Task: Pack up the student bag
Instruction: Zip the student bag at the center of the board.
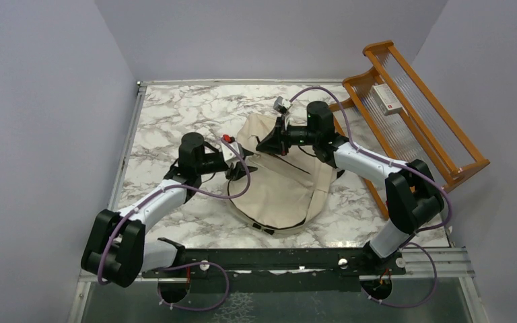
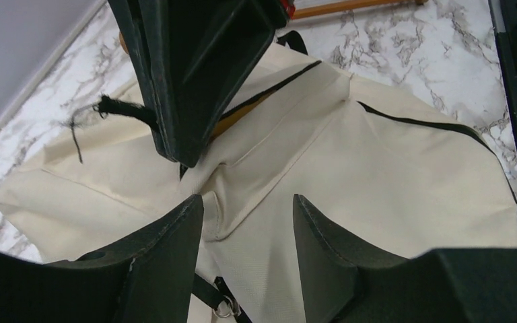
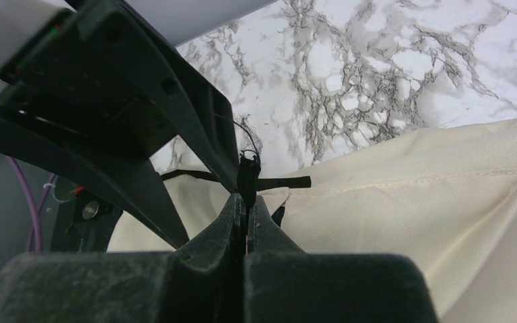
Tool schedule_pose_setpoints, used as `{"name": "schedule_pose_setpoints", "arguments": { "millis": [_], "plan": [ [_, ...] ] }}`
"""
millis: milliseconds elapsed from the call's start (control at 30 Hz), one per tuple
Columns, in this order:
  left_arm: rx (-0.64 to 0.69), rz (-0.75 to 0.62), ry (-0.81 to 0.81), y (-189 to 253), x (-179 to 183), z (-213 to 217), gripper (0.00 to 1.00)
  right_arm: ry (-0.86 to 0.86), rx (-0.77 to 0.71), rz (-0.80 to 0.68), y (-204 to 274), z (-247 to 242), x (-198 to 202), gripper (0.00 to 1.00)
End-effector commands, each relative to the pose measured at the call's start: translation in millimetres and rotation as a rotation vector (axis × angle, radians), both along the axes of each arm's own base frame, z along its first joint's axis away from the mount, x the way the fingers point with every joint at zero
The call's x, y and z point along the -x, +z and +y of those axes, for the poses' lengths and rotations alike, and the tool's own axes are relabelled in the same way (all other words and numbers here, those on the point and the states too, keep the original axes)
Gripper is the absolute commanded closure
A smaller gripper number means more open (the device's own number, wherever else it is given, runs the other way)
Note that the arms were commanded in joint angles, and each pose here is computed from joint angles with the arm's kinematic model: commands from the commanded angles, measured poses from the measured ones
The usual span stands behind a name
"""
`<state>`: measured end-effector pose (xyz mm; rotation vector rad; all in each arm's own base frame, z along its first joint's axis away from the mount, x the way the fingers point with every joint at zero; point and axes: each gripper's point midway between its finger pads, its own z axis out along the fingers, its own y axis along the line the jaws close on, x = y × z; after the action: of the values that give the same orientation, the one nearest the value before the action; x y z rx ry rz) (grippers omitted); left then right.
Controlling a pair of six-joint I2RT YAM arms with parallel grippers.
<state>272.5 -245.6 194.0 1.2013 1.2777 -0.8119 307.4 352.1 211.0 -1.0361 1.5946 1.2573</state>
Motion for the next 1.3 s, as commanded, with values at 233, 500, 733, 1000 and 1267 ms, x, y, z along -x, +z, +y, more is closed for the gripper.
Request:
{"name": "schedule_pose_setpoints", "arguments": {
  "millis": [233, 500, 733, 1000, 1267],
  "plan": [
    [-0.077, -0.016, 0.129, -24.2, -42.2, 3.0, 0.55, 0.06, -0.094, -0.098, 41.2, 2.3, 15.9, 0.99],
    [-0.08, -0.118, 0.156, -4.7, -46.8, 7.7, 0.55, 0.056, -0.082, -0.074, 30.5, 0.7, 18.2, 1.0],
    [-0.077, -0.234, 0.146, 15.0, -37.3, 12.6, 0.54, 0.054, -0.081, -0.076, 30.4, 1.0, 17.8, 1.0],
    [-0.082, -0.212, 0.074, 3.7, -36.6, 3.0, 0.55, 0.057, -0.081, -0.072, 30.7, 0.4, 19.1, 1.0],
    [-0.093, -0.16, 0.027, -12.4, -46.5, -7.2, 0.57, 0.055, -0.084, -0.059, 30.3, 0.3, 20.0, 0.99]
  ]
}}
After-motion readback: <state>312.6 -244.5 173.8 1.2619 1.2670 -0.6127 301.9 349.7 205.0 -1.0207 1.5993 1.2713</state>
